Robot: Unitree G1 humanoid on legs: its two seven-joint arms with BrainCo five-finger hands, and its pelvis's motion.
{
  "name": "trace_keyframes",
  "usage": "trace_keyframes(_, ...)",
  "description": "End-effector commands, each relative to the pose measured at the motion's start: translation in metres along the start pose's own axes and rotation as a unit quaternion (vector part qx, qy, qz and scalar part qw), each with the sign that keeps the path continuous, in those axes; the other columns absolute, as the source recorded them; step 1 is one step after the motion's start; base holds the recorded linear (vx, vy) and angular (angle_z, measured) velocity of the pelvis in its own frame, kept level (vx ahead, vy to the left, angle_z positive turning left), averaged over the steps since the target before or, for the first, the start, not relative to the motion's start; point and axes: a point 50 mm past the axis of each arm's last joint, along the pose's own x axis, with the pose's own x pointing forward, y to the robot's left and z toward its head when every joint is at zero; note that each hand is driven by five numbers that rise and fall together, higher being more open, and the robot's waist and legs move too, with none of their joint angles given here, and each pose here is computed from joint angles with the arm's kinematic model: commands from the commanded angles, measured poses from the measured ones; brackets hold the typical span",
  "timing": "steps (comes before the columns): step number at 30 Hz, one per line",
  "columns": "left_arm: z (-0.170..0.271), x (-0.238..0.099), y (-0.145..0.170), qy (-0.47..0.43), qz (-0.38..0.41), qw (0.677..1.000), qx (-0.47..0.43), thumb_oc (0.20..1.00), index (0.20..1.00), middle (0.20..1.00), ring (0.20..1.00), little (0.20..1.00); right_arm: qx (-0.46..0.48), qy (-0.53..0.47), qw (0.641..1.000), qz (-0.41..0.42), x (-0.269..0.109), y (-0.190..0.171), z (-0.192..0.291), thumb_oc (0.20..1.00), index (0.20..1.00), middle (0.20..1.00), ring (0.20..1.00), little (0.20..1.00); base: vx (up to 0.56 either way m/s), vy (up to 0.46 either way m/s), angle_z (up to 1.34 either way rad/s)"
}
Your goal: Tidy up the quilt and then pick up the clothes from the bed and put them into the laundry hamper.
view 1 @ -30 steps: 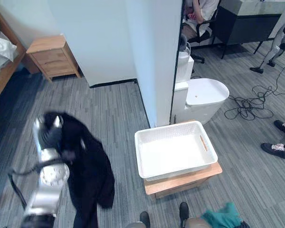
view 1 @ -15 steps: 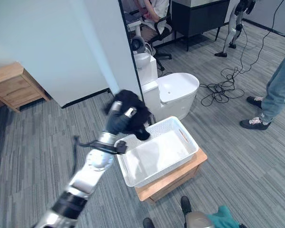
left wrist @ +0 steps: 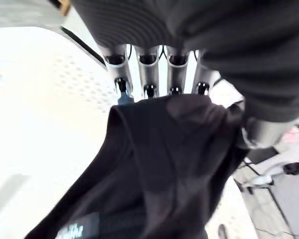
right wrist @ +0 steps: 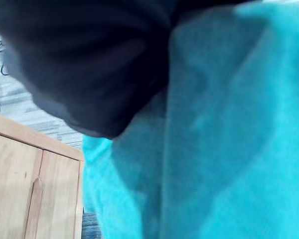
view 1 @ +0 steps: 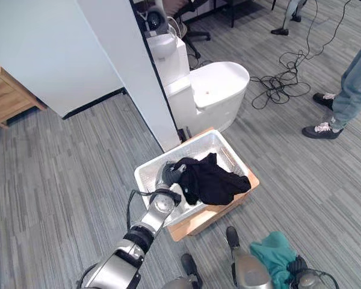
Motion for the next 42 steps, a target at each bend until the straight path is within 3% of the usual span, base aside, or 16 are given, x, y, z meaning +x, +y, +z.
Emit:
trace_keyframes(1,0.032,0.023,0.044,-0.04,0.088,0.993,-0.067,1.0,1.0,1.0,1.0,1.0,-0.02,-0.034,0.999,-0.029,0.004,-0.014,0.017,0.2,0.2,0.2,0.2,0.2,0.0,0.0,0.0)
trace_keyframes(4,-0.01,0.007,0.072,0.003,0.114,0.983,-0.142,1.0,1.0,1.0,1.0,1.0,-0.038,-0.156,0.981,-0.105,-0.006,-0.07,0.043,0.2,0.2,0.2,0.2,0.2,0.06,0.004,-0.06)
trace_keyframes(7,-0.037,-0.008,0.077,0.033,0.115,0.982,-0.148,1.0,1.0,1.0,1.0,1.0,-0.047,-0.196,0.969,-0.144,-0.014,-0.1,0.053,0.2,0.2,0.2,0.2,0.2,0.06,0.006,-0.03)
trace_keyframes(8,-0.061,-0.023,0.084,0.064,0.116,0.982,-0.138,1.0,1.0,1.0,1.0,1.0,-0.06,-0.248,0.948,-0.191,-0.028,-0.135,0.07,0.2,0.2,0.2,0.2,0.2,0.06,0.029,0.02)
trace_keyframes(11,-0.08,-0.038,0.085,0.087,0.117,0.982,-0.123,1.0,1.0,1.0,1.0,1.0,-0.095,-0.29,0.925,-0.228,-0.044,-0.161,0.085,0.2,0.2,0.2,0.2,0.2,0.03,0.011,0.02)
trace_keyframes(12,-0.102,-0.054,0.083,0.124,0.122,0.977,-0.121,1.0,1.0,1.0,1.0,1.0,-0.119,-0.357,0.891,-0.255,-0.064,-0.176,0.114,0.2,0.2,0.2,0.2,0.2,0.02,0.009,0.12)
trace_keyframes(14,-0.112,-0.061,0.081,0.143,0.119,0.976,-0.116,1.0,1.0,1.0,1.0,1.0,-0.129,-0.389,0.873,-0.263,-0.074,-0.181,0.128,0.2,0.2,0.2,0.2,0.2,0.02,0.006,0.06)
trace_keyframes(16,-0.138,-0.085,0.075,0.193,0.103,0.972,-0.089,1.0,1.0,1.0,1.0,1.0,-0.167,-0.478,0.818,-0.274,-0.103,-0.189,0.173,0.2,0.2,0.2,0.2,0.2,0.0,-0.004,0.1)
trace_keyframes(18,-0.145,-0.091,0.073,0.21,0.102,0.968,-0.09,1.0,1.0,1.0,1.0,1.0,-0.177,-0.5,0.803,-0.271,-0.109,-0.187,0.187,0.2,0.2,0.2,0.2,0.2,-0.02,-0.005,0.18)
trace_keyframes(19,-0.165,-0.109,0.065,0.26,0.099,0.956,-0.093,1.0,1.0,1.0,1.0,1.0,-0.183,-0.554,0.768,-0.264,-0.127,-0.182,0.221,0.2,0.2,0.2,0.2,0.2,-0.02,0.001,0.21)
trace_keyframes(24,-0.198,-0.143,0.045,0.36,0.07,0.927,-0.076,1.0,1.0,1.0,1.0,1.0,-0.188,-0.622,0.716,-0.255,-0.154,-0.172,0.277,0.2,0.2,0.2,0.2,0.2,-0.02,0.015,0.26)
trace_keyframes(26,-0.229,-0.191,0.021,0.459,-0.041,0.886,0.046,1.0,1.0,1.0,1.0,1.0,-0.223,-0.671,0.658,-0.259,-0.186,-0.16,0.327,0.2,0.2,0.2,0.2,0.2,-0.01,0.059,0.3)
trace_keyframes(27,-0.232,-0.198,0.018,0.469,-0.057,0.879,0.061,1.0,1.0,1.0,1.0,1.0,-0.227,-0.679,0.649,-0.257,-0.191,-0.157,0.334,0.2,0.2,0.2,0.2,0.2,-0.01,0.052,0.33)
trace_keyframes(35,-0.237,-0.217,0.004,0.486,-0.103,0.862,0.099,1.0,1.0,1.0,1.0,1.0,-0.282,-0.681,0.635,-0.232,-0.198,-0.125,0.375,0.2,0.2,0.2,0.2,0.2,-0.04,0.018,0.17)
trace_keyframes(38,-0.235,-0.211,0.004,0.475,-0.102,0.867,0.106,1.0,1.0,1.0,1.0,1.0,-0.308,-0.653,0.652,-0.233,-0.184,-0.116,0.382,0.2,0.2,0.2,0.2,0.2,-0.07,0.007,0.2)
trace_keyframes(42,-0.221,-0.184,0.001,0.428,-0.1,0.891,0.117,1.0,1.0,1.0,1.0,1.0,-0.35,-0.547,0.714,-0.261,-0.133,-0.118,0.376,0.2,0.2,0.2,0.2,0.2,-0.05,0.018,0.21)
